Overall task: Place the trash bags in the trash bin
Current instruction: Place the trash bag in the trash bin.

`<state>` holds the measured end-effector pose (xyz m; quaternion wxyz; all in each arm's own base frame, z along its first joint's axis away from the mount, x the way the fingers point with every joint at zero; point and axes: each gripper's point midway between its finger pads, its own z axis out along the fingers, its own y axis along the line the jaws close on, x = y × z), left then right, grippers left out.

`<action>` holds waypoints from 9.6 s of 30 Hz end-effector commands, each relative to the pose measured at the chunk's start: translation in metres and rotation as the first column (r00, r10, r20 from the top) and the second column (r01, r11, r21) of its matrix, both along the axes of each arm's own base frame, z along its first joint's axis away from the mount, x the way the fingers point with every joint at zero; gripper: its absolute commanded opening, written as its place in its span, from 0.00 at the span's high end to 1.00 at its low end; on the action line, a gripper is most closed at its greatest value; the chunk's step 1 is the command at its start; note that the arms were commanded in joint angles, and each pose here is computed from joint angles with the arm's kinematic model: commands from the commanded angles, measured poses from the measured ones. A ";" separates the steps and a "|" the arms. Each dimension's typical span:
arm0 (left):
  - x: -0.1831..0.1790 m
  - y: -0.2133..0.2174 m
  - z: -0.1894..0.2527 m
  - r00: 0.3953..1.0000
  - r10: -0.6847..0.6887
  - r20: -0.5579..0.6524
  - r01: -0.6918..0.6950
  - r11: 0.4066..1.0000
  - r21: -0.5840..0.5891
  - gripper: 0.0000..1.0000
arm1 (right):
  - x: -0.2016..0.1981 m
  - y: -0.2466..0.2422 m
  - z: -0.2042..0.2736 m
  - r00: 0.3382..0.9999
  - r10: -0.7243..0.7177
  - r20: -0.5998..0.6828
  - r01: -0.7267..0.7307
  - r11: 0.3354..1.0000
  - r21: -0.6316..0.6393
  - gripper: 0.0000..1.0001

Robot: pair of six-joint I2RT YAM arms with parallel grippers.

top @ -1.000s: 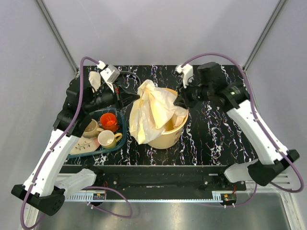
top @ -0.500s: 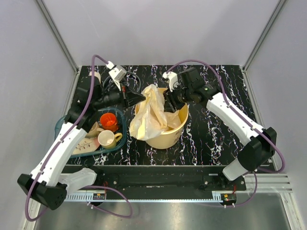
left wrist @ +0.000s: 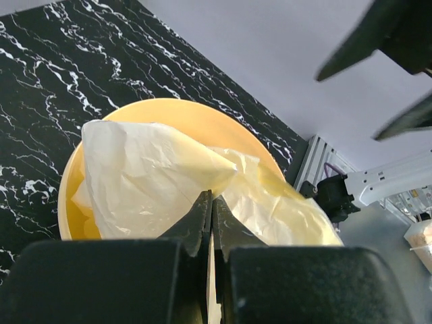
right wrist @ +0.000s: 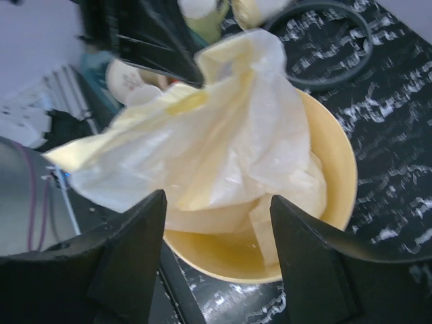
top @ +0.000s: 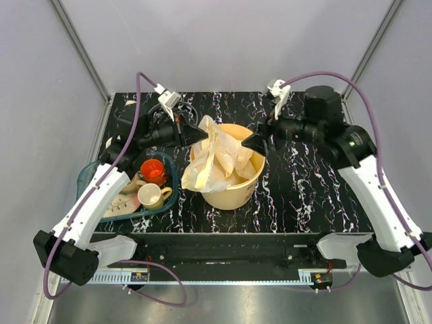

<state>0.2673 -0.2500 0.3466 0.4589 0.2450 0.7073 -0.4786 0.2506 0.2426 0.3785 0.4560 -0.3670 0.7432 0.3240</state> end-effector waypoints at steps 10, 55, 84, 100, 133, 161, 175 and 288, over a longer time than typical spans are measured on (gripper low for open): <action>-0.023 0.005 0.035 0.996 -0.058 0.066 0.061 0.997 -0.051 1.00 | -0.012 0.054 0.022 0.977 0.213 -0.008 -0.209 0.963 0.173 0.11; -0.037 0.001 0.032 0.983 -0.172 0.062 0.174 0.985 -0.014 1.00 | 0.016 0.099 -0.005 0.864 0.359 0.353 -0.349 0.932 -0.095 0.46; 0.064 0.054 -0.028 0.956 0.292 0.030 -0.293 0.939 0.180 1.00 | -0.145 -0.014 -0.101 0.794 0.597 0.116 -0.541 0.780 -0.315 1.00; 0.072 0.081 -0.094 0.941 0.339 0.009 -0.327 0.901 0.286 1.00 | -0.114 -0.039 -0.174 0.905 0.422 0.060 -0.341 0.801 -0.493 1.00; 0.063 0.094 -0.140 0.958 0.286 -0.009 -0.271 0.918 0.291 1.00 | -0.051 -0.083 -0.192 0.946 0.158 0.282 0.066 0.759 -0.647 1.00; -0.040 0.090 -0.055 0.962 -0.120 0.245 0.035 0.946 0.323 0.50 | -0.064 -0.114 -0.148 0.953 0.051 0.298 0.133 0.814 -0.565 0.08; -0.044 0.035 -0.026 0.722 -0.418 0.551 0.088 0.846 0.526 0.60 | -0.065 -0.054 -0.103 0.918 0.200 0.341 -0.053 0.917 -0.396 0.27; 0.161 0.025 -0.029 0.915 0.179 0.361 -0.303 0.897 0.322 1.00 | 0.160 -0.040 -0.084 0.889 -0.338 0.310 0.411 0.886 -0.214 1.00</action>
